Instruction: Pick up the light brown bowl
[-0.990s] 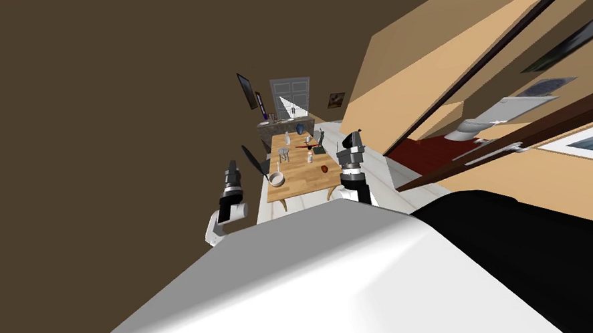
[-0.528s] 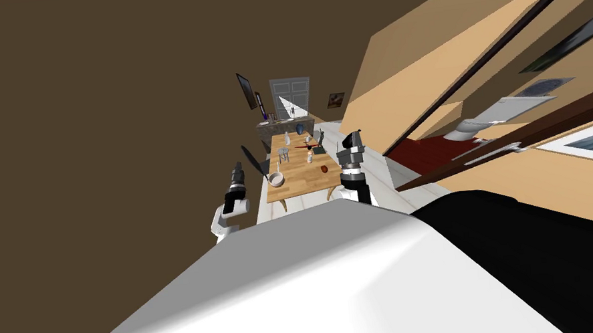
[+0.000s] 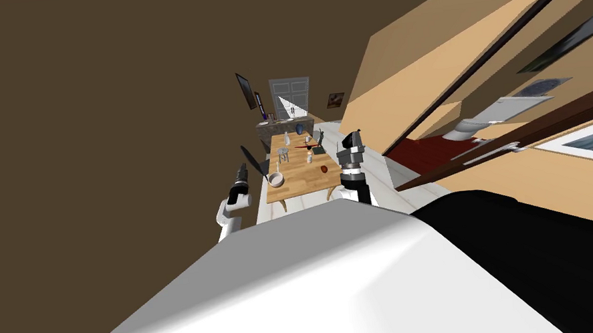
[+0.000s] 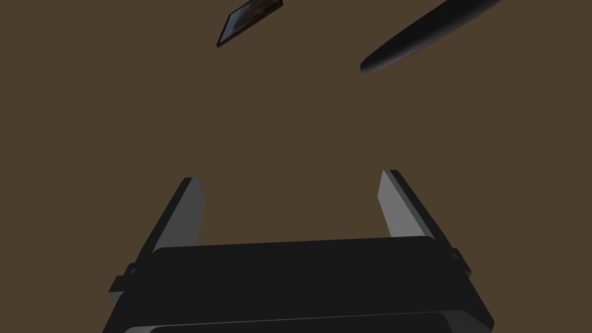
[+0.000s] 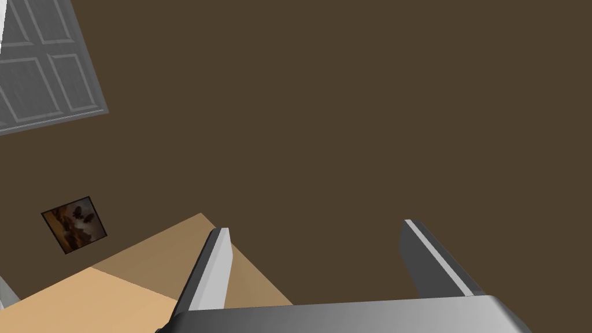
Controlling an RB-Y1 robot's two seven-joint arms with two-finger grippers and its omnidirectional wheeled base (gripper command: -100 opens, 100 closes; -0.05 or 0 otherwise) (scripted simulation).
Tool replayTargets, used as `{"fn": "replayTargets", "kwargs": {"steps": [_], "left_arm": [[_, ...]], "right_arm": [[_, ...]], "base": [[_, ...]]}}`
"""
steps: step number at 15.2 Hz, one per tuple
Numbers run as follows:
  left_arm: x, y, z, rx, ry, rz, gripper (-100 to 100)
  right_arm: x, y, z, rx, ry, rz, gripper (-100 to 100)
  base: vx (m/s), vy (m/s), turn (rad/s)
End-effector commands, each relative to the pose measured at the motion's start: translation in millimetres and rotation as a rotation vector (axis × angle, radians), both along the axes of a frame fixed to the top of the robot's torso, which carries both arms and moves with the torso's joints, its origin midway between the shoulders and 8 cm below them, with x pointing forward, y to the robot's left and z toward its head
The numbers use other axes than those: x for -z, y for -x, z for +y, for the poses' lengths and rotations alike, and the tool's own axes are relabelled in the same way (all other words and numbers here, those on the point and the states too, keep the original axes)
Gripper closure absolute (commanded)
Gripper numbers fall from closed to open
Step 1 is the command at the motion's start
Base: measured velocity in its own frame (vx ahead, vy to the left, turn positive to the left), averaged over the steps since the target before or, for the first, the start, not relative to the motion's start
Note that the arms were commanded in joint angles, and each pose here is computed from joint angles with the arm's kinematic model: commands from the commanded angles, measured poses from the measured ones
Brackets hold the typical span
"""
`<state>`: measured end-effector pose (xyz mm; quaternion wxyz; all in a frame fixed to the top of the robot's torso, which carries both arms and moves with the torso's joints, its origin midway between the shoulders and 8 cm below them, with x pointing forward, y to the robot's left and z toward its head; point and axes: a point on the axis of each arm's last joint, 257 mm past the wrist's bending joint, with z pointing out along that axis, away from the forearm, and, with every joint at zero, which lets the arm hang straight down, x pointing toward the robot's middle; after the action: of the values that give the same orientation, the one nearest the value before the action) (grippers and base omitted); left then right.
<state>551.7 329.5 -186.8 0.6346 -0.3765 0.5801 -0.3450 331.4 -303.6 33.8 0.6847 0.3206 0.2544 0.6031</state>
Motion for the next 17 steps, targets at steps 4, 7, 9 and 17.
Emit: {"fn": "replayTargets", "kwargs": {"steps": [4,7,9,17], "left_arm": [[34.3,-21.3,3.7,-0.025,0.002,0.125,-100],[49.4,-31.0,4.0,-0.034,0.002,0.182,-100],[63.9,-29.9,6.8,-0.042,0.006,0.220,-100],[104.9,-52.2,1.0,-0.063,0.008,0.402,-100]], "right_arm": [[0.0,0.0,0.0,0.000,0.000,0.000,0],[0.0,0.0,0.0,0.000,0.000,0.000,0],[0.0,0.0,0.0,0.000,0.000,0.000,0],[0.0,0.0,0.0,0.000,0.000,0.000,0]], "base": [[0.002,-0.002,-0.006],[0.002,-0.001,-0.003],[0.002,-0.001,-0.007],[0.002,-0.001,-0.004]]}}
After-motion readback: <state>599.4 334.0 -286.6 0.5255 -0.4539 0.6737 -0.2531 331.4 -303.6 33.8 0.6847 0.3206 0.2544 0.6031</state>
